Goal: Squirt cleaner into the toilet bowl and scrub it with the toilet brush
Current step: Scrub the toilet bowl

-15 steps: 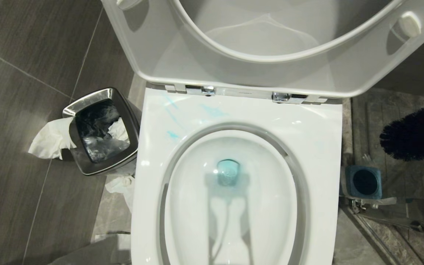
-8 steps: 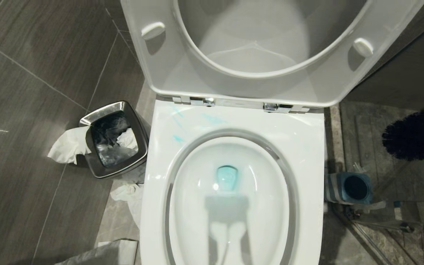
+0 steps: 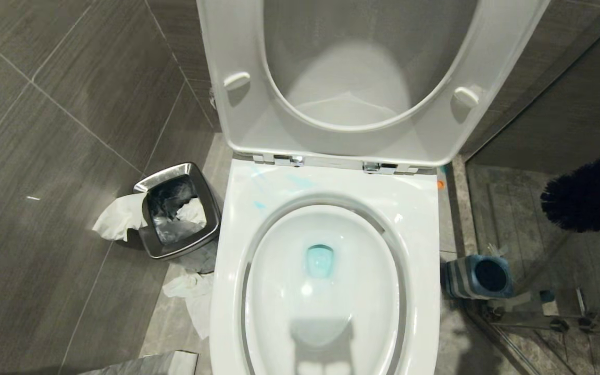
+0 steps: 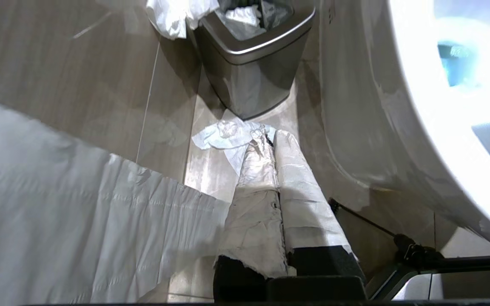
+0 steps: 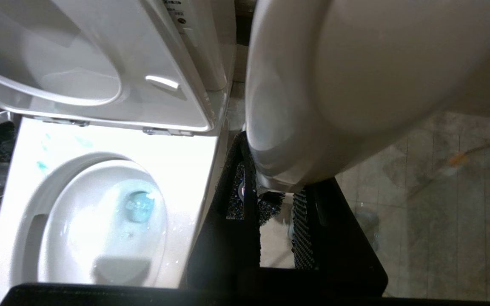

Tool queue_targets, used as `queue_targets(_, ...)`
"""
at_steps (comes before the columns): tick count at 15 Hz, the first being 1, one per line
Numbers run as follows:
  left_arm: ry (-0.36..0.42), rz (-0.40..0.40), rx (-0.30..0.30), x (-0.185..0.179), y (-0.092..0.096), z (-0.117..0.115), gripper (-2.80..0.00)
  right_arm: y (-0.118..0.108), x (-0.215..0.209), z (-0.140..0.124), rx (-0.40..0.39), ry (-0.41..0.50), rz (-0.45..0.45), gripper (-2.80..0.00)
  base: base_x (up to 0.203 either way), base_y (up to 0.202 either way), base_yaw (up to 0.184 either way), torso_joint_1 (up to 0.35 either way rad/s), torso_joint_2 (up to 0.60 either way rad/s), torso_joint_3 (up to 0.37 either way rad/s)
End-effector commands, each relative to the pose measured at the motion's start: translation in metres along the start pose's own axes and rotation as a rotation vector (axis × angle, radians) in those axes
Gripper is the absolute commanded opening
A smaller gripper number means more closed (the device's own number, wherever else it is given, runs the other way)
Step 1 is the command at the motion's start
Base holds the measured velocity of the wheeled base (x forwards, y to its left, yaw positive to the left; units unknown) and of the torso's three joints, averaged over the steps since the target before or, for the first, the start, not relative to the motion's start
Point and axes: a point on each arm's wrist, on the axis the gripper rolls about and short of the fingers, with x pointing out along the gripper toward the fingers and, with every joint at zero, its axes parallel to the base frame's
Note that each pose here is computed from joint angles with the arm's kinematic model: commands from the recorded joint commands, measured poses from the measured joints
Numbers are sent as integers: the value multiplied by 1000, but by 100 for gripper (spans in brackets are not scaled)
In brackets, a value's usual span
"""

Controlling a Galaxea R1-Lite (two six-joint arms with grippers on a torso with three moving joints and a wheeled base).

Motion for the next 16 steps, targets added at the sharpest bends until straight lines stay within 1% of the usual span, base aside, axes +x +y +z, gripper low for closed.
queue_targets(1, 1, 1, 0, 0, 0, 0, -280, -1, 1, -3, 20, 34, 5, -280, 0, 0, 0, 9, -1, 202)
queue_targets(7, 2, 5, -1, 0, 0, 0, -280, -8, 14, -3, 43, 72, 4, -280, 0, 0, 0, 2, 3, 207)
queue_targets(12, 1, 7, -1, 0, 0, 0, -280, -19, 32, -4, 66, 116, -12, -280, 0, 0, 0, 2, 0, 200)
queue_targets(14, 3, 7, -1, 0, 0, -1, -280, -27, 44, -4, 77, 143, -28, -280, 0, 0, 0, 3, 0, 75)
queue_targets(16, 1, 8, -3, 0, 0, 0, -280, -37, 61, -6, 69, 183, -44, -280, 0, 0, 0, 1, 2, 15)
